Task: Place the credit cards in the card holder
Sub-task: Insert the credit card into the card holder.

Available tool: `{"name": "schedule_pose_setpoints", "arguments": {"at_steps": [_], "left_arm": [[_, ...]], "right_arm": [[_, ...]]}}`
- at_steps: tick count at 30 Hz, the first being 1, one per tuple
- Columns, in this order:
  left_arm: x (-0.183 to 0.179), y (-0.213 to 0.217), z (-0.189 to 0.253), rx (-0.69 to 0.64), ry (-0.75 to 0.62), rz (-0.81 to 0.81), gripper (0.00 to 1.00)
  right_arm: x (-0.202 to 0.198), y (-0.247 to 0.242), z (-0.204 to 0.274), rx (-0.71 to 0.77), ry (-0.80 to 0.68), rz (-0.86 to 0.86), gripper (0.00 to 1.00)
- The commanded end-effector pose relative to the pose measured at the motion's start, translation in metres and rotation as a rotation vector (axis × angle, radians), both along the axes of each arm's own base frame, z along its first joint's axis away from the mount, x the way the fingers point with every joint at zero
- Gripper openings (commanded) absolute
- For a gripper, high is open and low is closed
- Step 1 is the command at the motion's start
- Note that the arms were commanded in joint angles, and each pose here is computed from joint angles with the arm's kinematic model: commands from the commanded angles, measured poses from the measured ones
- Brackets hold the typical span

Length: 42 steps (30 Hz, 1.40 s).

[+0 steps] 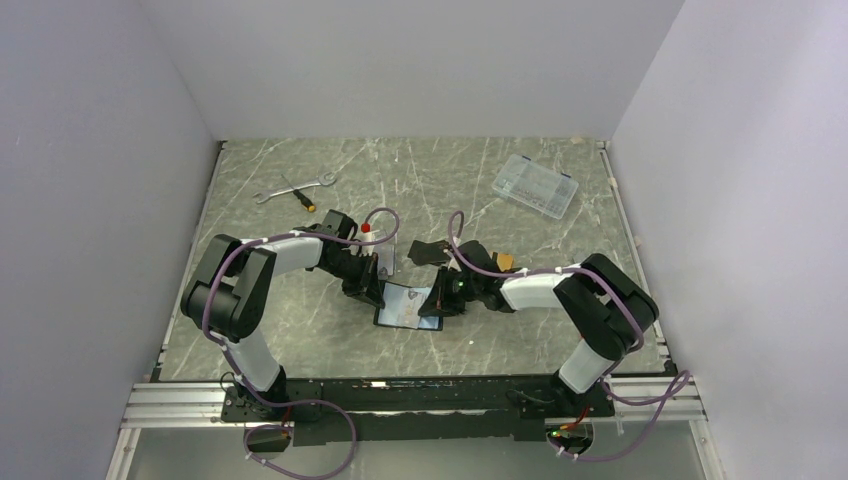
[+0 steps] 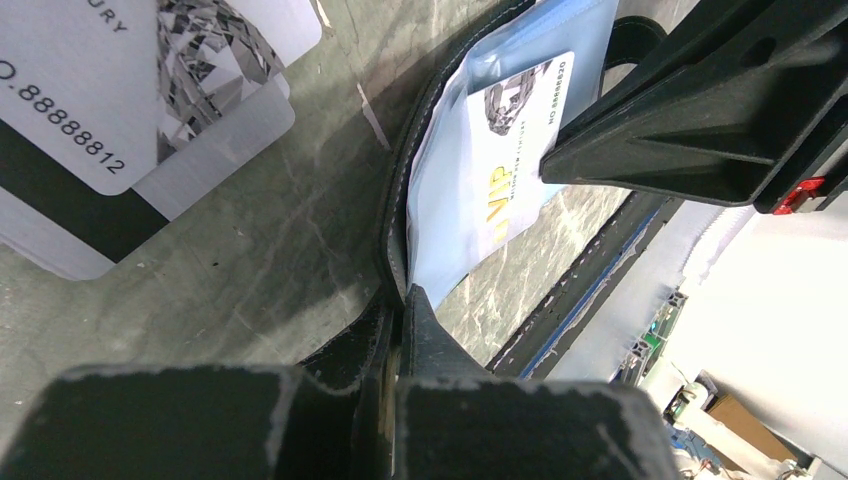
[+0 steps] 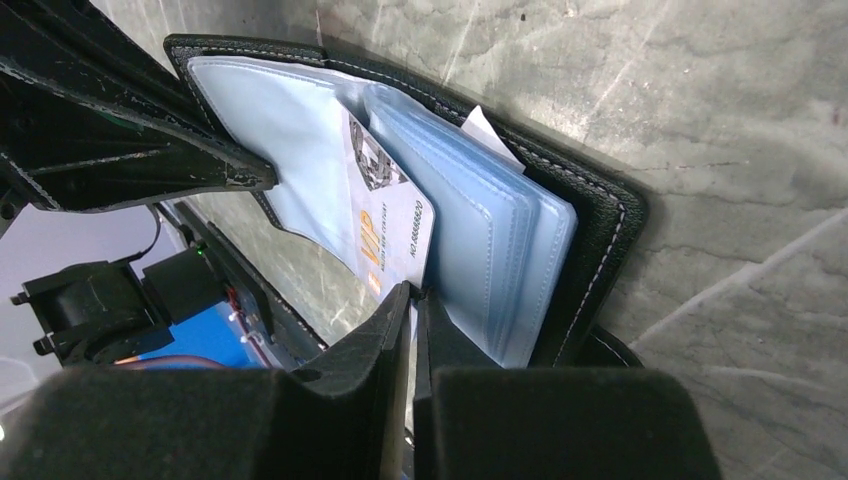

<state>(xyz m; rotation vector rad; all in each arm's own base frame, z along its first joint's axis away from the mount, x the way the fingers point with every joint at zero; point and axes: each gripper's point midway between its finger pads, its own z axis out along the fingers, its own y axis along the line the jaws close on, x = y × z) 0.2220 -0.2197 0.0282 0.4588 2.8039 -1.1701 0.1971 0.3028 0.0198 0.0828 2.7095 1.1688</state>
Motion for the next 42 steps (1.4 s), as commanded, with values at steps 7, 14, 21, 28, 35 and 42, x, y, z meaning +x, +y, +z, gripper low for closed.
{"name": "schedule_pose_setpoints", "arguments": {"at_steps": [7, 14, 21, 28, 35, 42], "left_arm": [[0.006, -0.003, 0.012, -0.026, -0.049, -0.004, 0.01], [0.005, -0.004, 0.012, -0.031, -0.042, -0.007, 0.05], [0.006, -0.005, 0.013, -0.036, -0.044, -0.009, 0.11], [0.007, -0.006, 0.015, -0.037, -0.045, -0.012, 0.26], [0.011, -0.002, 0.018, -0.015, -0.066, -0.009, 0.26], [0.013, -0.002, 0.021, -0.017, -0.080, -0.009, 0.23]], "right_arm": [[-0.003, 0.005, -0.022, -0.064, 0.035, 0.000, 0.05], [0.001, 0.015, -0.020, -0.064, 0.027, -0.001, 0.04], [0.006, 0.028, -0.015, -0.073, 0.009, 0.040, 0.04], [0.001, 0.042, -0.009, -0.042, 0.003, 0.081, 0.20], [0.002, 0.020, 0.003, -0.076, -0.027, 0.044, 0.30], [0.007, 0.009, 0.012, -0.095, -0.046, 0.019, 0.16]]}}
